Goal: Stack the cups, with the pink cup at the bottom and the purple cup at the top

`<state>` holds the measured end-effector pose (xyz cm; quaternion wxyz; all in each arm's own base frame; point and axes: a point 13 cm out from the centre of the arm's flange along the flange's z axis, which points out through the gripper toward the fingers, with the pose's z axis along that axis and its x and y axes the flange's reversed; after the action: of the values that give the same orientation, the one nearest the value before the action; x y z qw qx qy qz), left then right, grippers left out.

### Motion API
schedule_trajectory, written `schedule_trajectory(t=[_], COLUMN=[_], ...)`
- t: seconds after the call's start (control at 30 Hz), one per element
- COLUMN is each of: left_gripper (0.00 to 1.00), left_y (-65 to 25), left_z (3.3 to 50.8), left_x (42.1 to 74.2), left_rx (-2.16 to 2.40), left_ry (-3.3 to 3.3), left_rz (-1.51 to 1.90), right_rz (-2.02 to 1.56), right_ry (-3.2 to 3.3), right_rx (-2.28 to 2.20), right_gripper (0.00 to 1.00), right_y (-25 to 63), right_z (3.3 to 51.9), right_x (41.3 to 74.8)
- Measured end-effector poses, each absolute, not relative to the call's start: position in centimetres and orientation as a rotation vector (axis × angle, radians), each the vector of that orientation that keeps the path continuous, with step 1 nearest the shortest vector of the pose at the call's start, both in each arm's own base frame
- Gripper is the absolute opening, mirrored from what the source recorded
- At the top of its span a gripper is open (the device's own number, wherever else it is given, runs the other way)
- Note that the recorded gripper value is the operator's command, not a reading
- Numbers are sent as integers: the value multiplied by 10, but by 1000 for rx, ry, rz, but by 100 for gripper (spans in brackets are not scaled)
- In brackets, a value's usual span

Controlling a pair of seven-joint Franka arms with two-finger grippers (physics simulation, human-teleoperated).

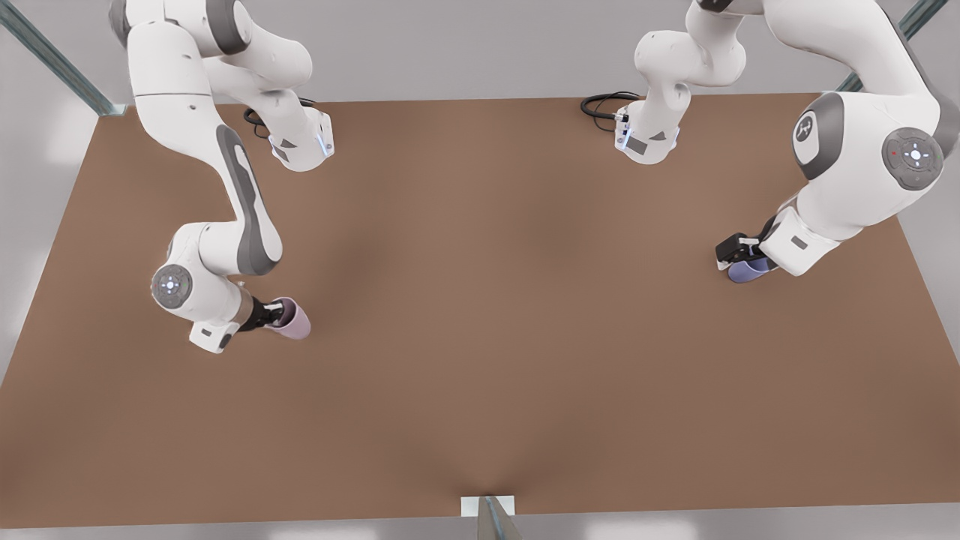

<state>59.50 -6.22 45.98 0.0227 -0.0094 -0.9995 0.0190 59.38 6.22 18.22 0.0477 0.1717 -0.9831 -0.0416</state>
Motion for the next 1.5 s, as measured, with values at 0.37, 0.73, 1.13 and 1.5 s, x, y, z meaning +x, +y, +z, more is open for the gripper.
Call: schedule_trajectory(t=[0.37, 0.73, 1.13, 1.5], left_gripper=[100, 100, 100, 100], left_y=[-61, -58, 64, 169], left_z=[460, 458, 378, 241], left_x=[594, 595, 572, 518], left_rx=[-27, -23, 169, 194], left_ry=[-3094, -3091, -2939, -2876], left_rz=[58, 52, 16, 61], right_rz=[-111, -70, 133, 111], right_ry=[-2968, -3004, -3011, -3018], right_rx=[801, 799, 458, 227], right_gripper=[21, 21, 21, 100], right_y=[268, 444, 439, 448], right_z=[200, 187, 125, 99], right_x=[565, 537, 527, 516])
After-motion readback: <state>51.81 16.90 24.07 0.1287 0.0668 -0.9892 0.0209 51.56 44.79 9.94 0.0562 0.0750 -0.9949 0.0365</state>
